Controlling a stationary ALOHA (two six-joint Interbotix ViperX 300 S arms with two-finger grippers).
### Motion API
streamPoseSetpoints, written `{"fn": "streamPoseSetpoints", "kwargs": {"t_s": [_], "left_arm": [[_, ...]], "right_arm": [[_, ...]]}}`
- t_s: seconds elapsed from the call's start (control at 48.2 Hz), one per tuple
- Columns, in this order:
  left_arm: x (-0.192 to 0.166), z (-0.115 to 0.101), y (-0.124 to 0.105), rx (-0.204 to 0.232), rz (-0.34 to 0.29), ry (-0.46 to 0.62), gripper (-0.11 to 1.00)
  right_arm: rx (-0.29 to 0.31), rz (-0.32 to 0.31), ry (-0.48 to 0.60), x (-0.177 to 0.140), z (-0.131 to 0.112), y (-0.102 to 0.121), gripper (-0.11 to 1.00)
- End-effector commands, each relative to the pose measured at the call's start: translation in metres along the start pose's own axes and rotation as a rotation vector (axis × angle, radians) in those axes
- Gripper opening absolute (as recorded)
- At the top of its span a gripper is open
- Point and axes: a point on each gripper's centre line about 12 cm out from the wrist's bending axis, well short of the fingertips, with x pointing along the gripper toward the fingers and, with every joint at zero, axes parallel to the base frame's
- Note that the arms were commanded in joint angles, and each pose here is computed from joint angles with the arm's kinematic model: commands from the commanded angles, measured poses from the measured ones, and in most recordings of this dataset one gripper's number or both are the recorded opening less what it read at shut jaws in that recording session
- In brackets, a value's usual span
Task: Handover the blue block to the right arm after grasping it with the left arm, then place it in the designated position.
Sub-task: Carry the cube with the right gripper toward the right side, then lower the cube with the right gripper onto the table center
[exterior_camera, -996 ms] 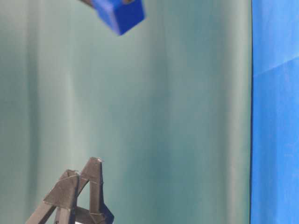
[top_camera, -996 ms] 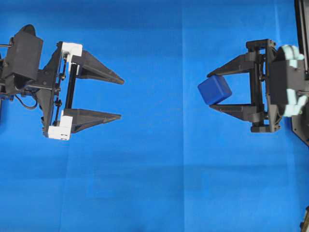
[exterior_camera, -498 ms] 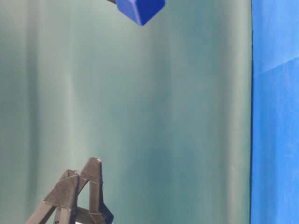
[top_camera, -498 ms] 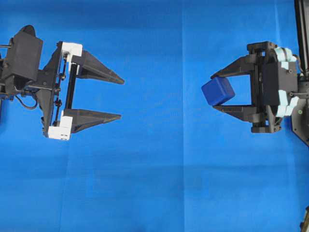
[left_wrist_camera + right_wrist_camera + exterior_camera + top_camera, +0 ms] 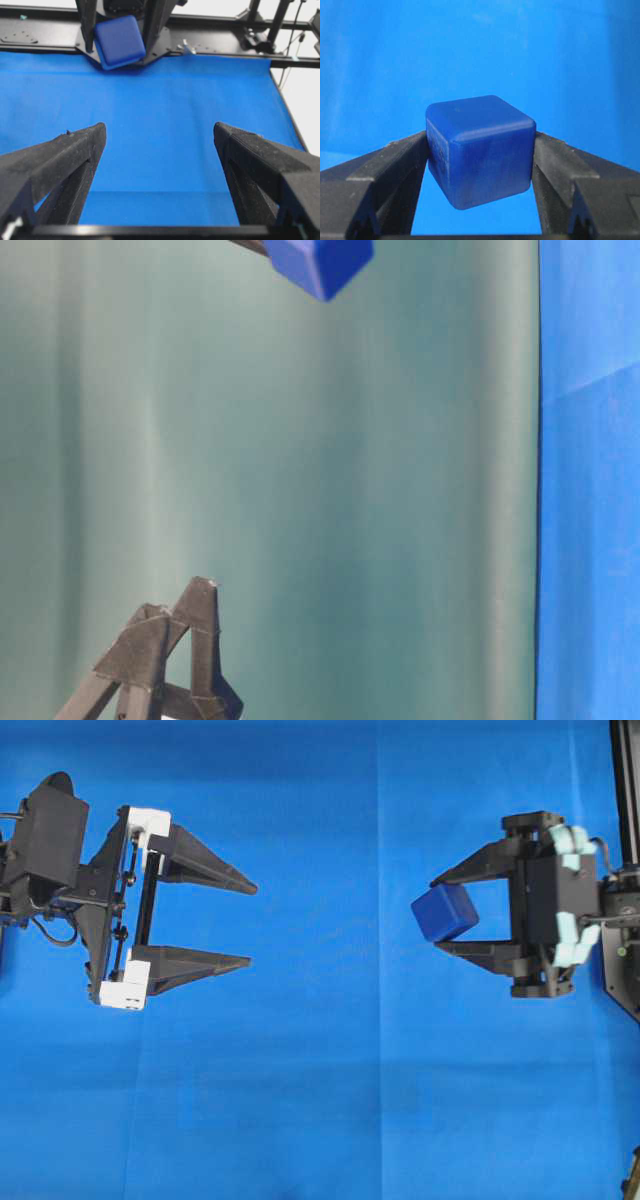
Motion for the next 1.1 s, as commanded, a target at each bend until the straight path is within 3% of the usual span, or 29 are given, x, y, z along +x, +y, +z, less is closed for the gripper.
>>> {"fn": "streamPoseSetpoints", "kwargs": {"t_s": [0.0, 0.353, 0.643, 1.079], "left_arm": [[0.000, 0.012, -0.001, 0.003, -0.005, -0.035, 0.93], [0.000, 0.011, -0.001, -0.006, -0.005, -0.030, 0.93], [0.001, 0.008, -0.001, -0.007, -0.003, -0.012, 0.93], [0.000, 0.006, -0.001, -0.007, -0.002, 0.002, 0.93]], "right_arm": [[0.007, 0.008, -0.032, 0.001, 0.013, 0.001, 0.46], [-0.001, 0.047, -0.041, 0.040, 0.021, 0.011, 0.46], [0.084, 0.067, 0.006, 0.104, 0.014, 0.014, 0.46], [0.131, 0.148, 0.012, 0.193, 0.000, 0.036, 0.46]]}}
